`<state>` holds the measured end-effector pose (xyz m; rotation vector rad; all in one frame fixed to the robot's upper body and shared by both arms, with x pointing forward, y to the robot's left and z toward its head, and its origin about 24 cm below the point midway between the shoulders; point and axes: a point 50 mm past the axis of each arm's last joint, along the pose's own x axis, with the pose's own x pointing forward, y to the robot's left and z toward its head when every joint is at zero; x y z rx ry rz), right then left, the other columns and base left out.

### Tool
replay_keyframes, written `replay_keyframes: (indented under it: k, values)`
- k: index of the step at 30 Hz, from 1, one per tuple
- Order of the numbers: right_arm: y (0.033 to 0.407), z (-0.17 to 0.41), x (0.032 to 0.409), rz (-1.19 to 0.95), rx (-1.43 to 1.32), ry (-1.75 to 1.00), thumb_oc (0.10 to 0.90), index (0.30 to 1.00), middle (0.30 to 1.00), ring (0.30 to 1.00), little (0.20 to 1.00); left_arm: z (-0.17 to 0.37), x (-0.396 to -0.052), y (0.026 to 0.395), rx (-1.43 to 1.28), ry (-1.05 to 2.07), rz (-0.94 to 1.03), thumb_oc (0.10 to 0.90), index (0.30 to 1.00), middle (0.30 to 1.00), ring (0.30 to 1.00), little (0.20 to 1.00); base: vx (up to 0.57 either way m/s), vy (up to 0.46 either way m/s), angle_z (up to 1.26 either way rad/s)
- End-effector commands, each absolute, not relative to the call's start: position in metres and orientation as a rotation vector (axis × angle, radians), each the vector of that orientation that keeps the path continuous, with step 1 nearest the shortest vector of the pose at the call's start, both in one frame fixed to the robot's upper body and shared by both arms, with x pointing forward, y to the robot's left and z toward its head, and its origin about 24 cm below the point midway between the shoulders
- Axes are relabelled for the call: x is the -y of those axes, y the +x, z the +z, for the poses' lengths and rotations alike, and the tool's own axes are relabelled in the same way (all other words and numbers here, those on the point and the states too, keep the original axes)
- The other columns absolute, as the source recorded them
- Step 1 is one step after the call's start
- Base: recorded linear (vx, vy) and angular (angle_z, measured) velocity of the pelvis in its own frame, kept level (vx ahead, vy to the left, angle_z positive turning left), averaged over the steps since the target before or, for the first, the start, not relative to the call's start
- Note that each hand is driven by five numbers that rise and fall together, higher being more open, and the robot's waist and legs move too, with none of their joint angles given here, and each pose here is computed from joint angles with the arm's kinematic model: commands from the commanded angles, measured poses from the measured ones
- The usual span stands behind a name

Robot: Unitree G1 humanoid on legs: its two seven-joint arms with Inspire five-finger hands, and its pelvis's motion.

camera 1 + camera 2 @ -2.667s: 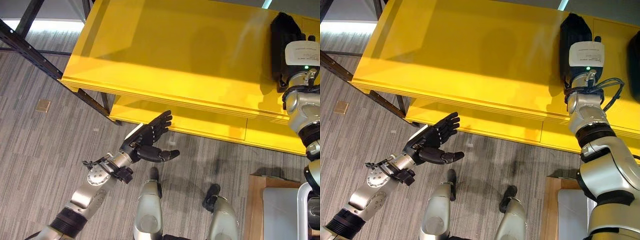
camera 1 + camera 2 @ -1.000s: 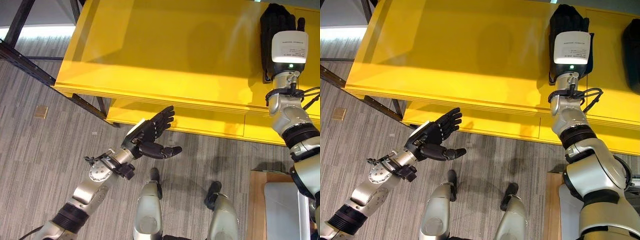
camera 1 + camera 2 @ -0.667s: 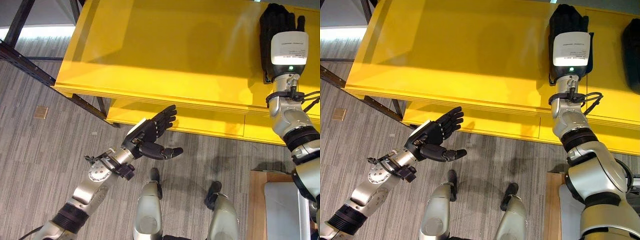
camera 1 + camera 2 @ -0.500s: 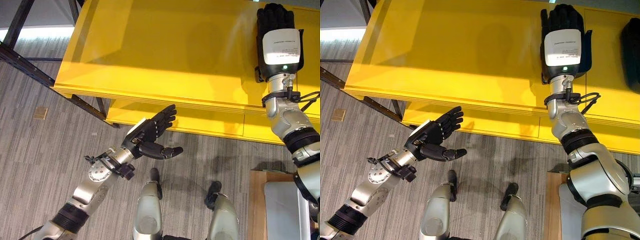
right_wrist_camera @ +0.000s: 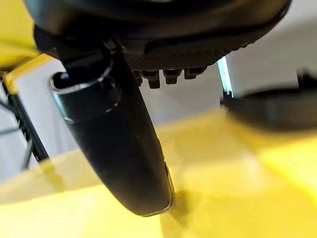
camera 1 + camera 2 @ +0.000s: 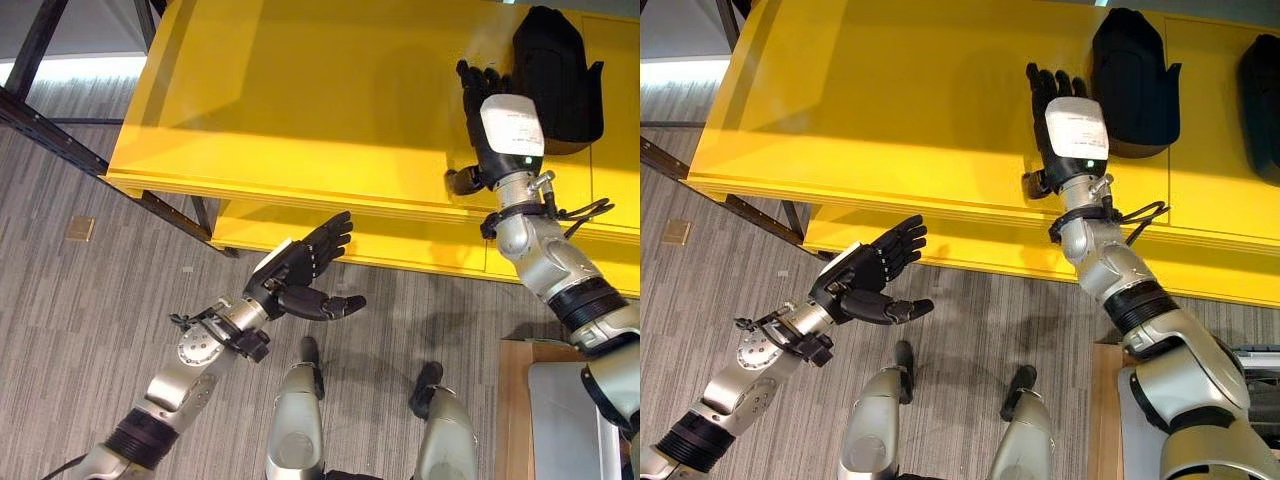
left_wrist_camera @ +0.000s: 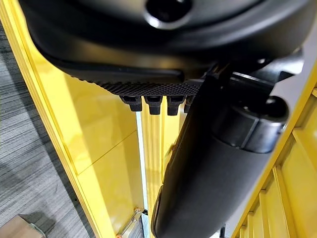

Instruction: Move parts from the plastic box to the shelf.

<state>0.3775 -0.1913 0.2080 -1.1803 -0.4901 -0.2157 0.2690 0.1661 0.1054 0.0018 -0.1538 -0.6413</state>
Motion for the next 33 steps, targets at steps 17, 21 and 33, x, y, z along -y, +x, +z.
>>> replay_keyframes:
  k: [17, 21, 33]
  values:
    - [0.264, 0.258, 0.111, 0.363, 1.016, -0.531, 0.9, 1.0, 1.0, 1.0, 1.0, 0.121, -0.153, 0.243, 0.278, -0.087, -0.591, 0.9, 1.0, 1.0, 1.0, 1.0, 0.02, 0.026, -0.07]
    - [0.236, 0.253, 0.113, 0.505, 1.052, -0.521, 0.9, 1.0, 1.0, 1.0, 1.0, 0.103, -0.176, 0.232, 0.217, -0.087, -0.496, 0.9, 1.0, 1.0, 1.0, 1.0, 0.02, 0.019, -0.03]
    - [0.238, 0.207, 0.158, 0.383, 0.781, -0.515, 0.9, 1.0, 1.0, 1.0, 1.0, 0.073, -0.218, 0.195, 0.163, -0.194, -0.297, 0.9, 1.0, 1.0, 1.0, 1.0, 0.03, -0.014, 0.01]
